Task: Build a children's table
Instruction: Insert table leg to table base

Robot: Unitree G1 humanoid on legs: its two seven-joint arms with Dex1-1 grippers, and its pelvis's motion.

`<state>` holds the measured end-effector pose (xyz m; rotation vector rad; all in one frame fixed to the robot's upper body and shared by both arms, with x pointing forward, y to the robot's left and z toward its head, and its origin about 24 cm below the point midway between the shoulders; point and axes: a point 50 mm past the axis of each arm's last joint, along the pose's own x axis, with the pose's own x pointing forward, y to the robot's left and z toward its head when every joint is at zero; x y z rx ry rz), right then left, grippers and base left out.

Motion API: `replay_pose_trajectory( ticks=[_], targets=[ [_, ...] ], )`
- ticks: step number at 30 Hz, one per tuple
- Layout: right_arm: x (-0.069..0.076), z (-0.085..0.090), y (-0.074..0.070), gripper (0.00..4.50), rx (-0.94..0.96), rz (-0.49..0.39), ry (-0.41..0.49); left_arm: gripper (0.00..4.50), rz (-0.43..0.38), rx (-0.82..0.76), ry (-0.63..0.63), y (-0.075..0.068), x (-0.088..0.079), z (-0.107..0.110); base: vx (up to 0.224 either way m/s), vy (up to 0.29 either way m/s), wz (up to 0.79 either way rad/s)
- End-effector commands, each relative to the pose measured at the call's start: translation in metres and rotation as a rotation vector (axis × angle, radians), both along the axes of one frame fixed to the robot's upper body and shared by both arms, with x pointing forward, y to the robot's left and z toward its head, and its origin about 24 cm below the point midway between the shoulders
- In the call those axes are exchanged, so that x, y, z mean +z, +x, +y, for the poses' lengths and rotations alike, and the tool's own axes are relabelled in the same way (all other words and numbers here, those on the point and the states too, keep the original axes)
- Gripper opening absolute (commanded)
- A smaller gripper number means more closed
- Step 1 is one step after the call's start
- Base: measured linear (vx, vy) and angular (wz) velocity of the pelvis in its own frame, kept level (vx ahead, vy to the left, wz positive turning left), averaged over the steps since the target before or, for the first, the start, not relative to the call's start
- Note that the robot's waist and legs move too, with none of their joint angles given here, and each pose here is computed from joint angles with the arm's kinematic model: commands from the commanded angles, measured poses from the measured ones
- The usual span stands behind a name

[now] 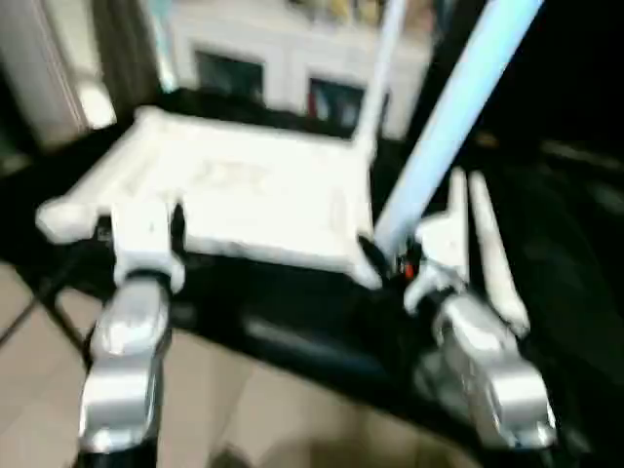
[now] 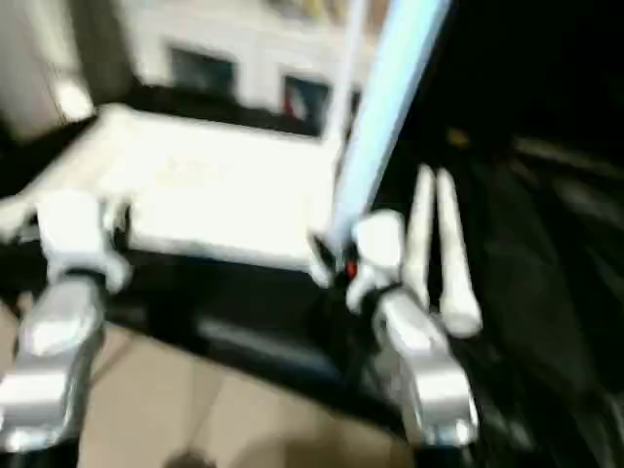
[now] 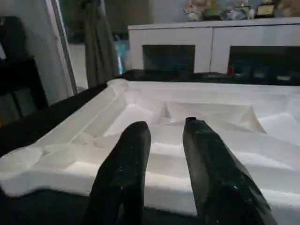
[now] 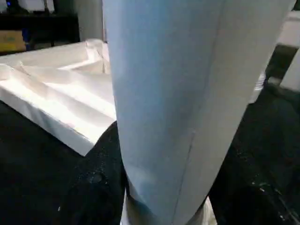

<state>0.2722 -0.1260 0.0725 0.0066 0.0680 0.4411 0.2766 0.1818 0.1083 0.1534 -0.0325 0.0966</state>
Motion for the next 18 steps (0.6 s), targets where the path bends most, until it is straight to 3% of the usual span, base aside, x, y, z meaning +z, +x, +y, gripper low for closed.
replay_pose_trajectory(
  ticks=[1, 10, 16, 18],
  targets=[
    [0.005, 0.001, 0.002, 1.86, 0.003, -0.021, 0.010, 1.44, -0.002, 0.000, -0.001, 0.003, 0.002, 0.000, 0.207, 0.036, 0.10],
    [0.007, -0.008, 0.003, 1.86, -0.075, -0.025, 0.036, 1.44, 0.024, -0.068, -0.022, 0.003, -0.003, -0.005, 0.158, -0.037, -0.10],
    [0.015, -0.013, 0.001, 1.86, -0.093, -0.051, 0.069, 1.44, 0.093, -0.269, -0.057, 0.000, -0.014, -0.013, 0.102, 0.004, -0.07],
    [0.019, -0.013, 0.002, 1.86, -0.077, -0.069, 0.065, 1.44, 0.105, -0.405, -0.035, 0.001, -0.015, -0.017, 0.028, 0.008, 0.01]
  ],
)
